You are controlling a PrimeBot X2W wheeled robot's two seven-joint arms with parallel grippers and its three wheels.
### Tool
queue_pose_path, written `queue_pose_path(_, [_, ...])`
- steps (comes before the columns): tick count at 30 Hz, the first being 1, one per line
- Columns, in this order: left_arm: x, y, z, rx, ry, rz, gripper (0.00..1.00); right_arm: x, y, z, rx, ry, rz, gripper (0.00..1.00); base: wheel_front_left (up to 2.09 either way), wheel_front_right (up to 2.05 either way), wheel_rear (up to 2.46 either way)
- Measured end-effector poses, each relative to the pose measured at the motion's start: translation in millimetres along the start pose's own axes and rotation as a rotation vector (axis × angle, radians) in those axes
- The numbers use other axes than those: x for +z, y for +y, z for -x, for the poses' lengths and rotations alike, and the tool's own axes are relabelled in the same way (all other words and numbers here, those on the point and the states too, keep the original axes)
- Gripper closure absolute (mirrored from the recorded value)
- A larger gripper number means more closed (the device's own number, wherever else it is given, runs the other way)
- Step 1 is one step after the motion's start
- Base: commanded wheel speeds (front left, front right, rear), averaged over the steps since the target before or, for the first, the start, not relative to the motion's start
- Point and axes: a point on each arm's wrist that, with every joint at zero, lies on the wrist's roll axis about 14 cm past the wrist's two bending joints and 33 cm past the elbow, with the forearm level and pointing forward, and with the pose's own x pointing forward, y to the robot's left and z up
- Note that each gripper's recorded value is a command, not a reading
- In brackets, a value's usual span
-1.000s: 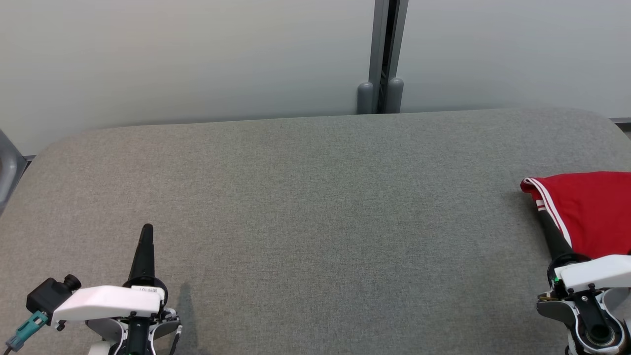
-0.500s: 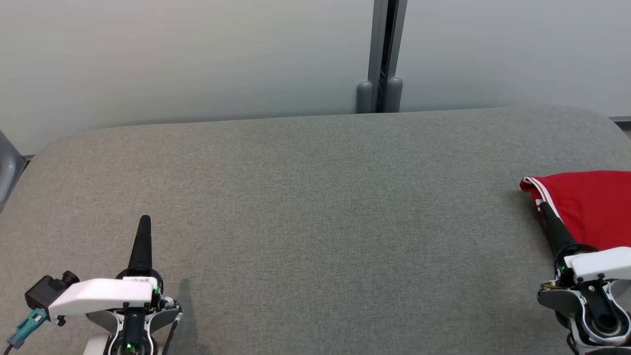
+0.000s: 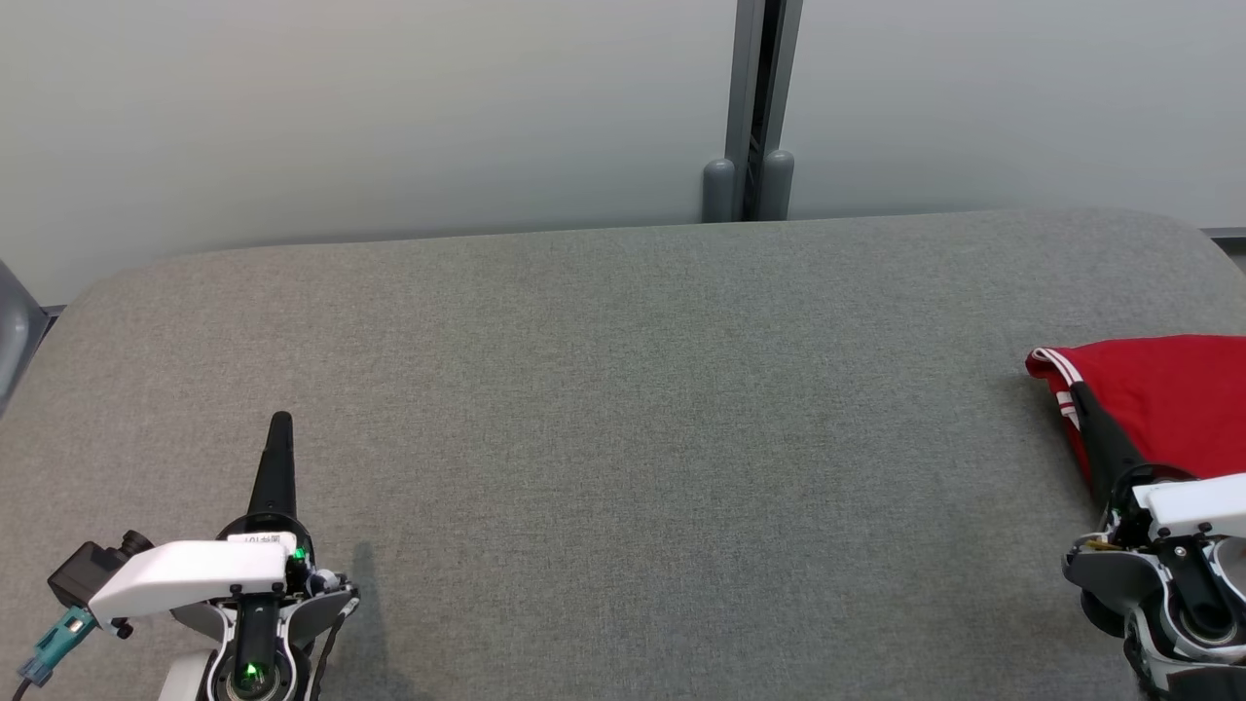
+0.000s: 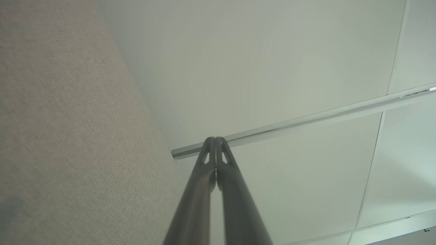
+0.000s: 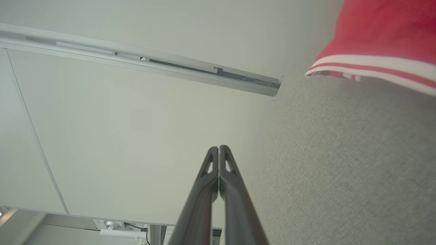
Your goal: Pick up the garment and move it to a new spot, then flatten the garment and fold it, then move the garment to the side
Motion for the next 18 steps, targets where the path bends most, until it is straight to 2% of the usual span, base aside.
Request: queue_pose_path(18, [0.4,-4.8,-5.8,-0.014,-0.015,0.133,1.00,4.3,7.5,-7.3,0.031,-0.002,-0.133,1.00,0.00,0.00,0.00])
